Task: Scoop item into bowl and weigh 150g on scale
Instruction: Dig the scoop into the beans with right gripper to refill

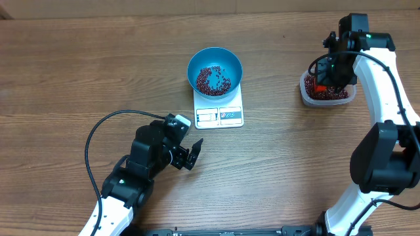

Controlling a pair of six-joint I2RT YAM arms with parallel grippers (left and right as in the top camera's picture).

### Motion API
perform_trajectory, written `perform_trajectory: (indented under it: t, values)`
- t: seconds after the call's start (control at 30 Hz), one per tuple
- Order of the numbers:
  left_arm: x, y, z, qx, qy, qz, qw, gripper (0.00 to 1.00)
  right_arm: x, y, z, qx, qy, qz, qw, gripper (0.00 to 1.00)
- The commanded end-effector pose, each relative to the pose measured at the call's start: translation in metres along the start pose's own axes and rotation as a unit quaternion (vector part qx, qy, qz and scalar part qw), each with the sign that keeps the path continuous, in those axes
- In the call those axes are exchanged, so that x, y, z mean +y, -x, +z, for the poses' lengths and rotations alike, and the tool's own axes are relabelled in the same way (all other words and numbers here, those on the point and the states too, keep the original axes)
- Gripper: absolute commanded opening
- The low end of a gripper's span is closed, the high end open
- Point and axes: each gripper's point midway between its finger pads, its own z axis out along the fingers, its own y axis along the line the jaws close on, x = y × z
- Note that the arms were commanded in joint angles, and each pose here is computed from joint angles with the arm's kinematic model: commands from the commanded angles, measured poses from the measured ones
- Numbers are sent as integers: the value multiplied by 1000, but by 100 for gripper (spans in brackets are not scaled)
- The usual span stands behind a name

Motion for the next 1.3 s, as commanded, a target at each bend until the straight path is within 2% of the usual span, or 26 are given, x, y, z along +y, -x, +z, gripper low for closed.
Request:
perform_trajectory:
  t: [0.0, 0.57, 0.87, 1.27]
  values:
    - [-3, -3, 1, 3, -7, -1, 1000, 100, -3, 5, 2, -10, -7, 6, 1000, 4]
    - [-3, -3, 1, 3, -7, -1, 1000, 99, -5, 10, 1, -20, -11, 22, 1000, 4]
    - [-3, -3, 1, 3, -7, -1, 1000, 99, -5, 9, -39, -27, -13, 25, 999, 4]
    - [-3, -3, 1, 3, -7, -1, 1000, 99, -39, -4, -25, -1, -86, 26, 996, 4]
